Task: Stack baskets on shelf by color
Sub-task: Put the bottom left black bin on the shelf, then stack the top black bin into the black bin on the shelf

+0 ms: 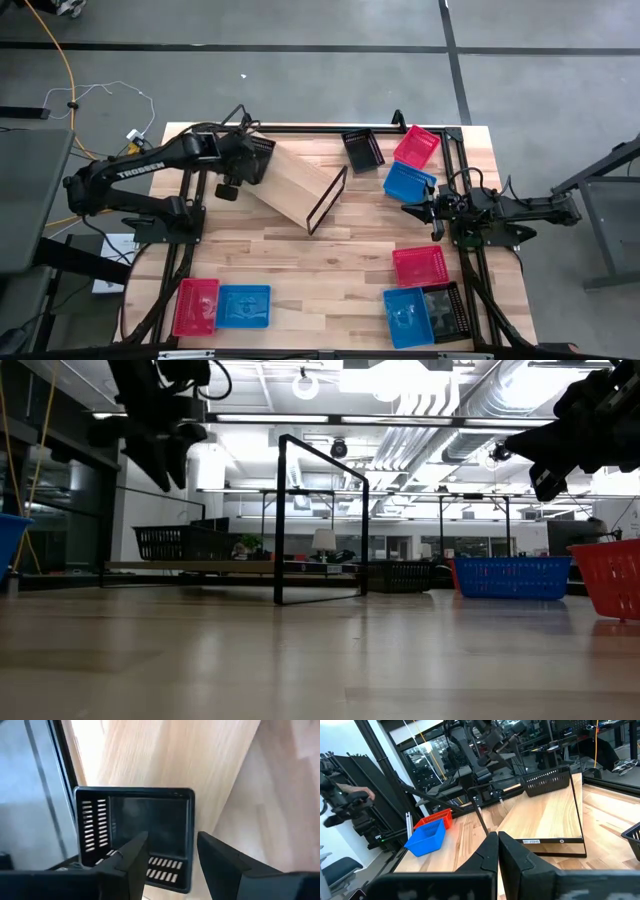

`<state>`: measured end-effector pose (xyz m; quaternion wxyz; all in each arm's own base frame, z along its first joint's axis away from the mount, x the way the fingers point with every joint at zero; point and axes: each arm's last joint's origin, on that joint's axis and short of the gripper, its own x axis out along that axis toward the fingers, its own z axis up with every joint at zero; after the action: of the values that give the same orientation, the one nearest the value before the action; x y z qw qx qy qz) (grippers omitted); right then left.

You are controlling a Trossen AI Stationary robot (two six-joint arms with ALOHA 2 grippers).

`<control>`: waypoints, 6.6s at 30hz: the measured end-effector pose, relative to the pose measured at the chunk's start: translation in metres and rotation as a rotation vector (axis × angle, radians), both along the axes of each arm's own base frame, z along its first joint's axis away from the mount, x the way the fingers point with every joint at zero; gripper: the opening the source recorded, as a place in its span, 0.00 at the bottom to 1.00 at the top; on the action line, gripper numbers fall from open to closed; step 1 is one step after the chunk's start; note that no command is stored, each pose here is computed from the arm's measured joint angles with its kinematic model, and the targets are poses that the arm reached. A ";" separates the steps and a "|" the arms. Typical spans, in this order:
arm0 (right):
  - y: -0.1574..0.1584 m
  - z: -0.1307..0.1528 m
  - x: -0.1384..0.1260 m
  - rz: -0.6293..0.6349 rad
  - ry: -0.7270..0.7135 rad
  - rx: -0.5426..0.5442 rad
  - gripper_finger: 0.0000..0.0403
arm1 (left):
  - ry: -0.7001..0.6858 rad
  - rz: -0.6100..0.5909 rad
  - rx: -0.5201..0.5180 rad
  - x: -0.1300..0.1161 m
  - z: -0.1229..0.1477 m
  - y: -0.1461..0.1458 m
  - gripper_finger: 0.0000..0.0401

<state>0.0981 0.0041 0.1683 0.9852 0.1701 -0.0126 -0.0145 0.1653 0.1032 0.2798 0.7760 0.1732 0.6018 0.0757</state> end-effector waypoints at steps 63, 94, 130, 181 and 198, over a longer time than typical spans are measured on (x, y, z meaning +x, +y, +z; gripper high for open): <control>0.000 0.000 0.000 -0.015 -0.001 -0.063 0.00 | -1.176 0.287 -0.458 0.037 0.055 -0.059 0.00; -0.041 0.108 0.063 -0.769 0.326 0.516 0.32 | -1.473 0.370 -0.502 0.005 0.033 -0.088 0.00; -0.222 -0.001 0.173 -0.902 1.087 0.685 0.40 | -1.488 0.419 -0.564 0.005 0.033 -0.088 0.00; -0.014 0.241 0.240 -0.823 0.757 -0.230 0.00 | -1.096 0.533 -0.006 0.099 0.162 -0.029 0.58; 0.009 0.244 0.250 -0.670 0.708 -0.276 0.00 | -0.963 0.652 0.000 0.095 0.140 -0.026 0.58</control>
<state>0.3480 0.0132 0.4124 0.8836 0.0095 0.2667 -0.3847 0.2598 0.0768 0.4195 0.8988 -0.0748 0.2034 0.3811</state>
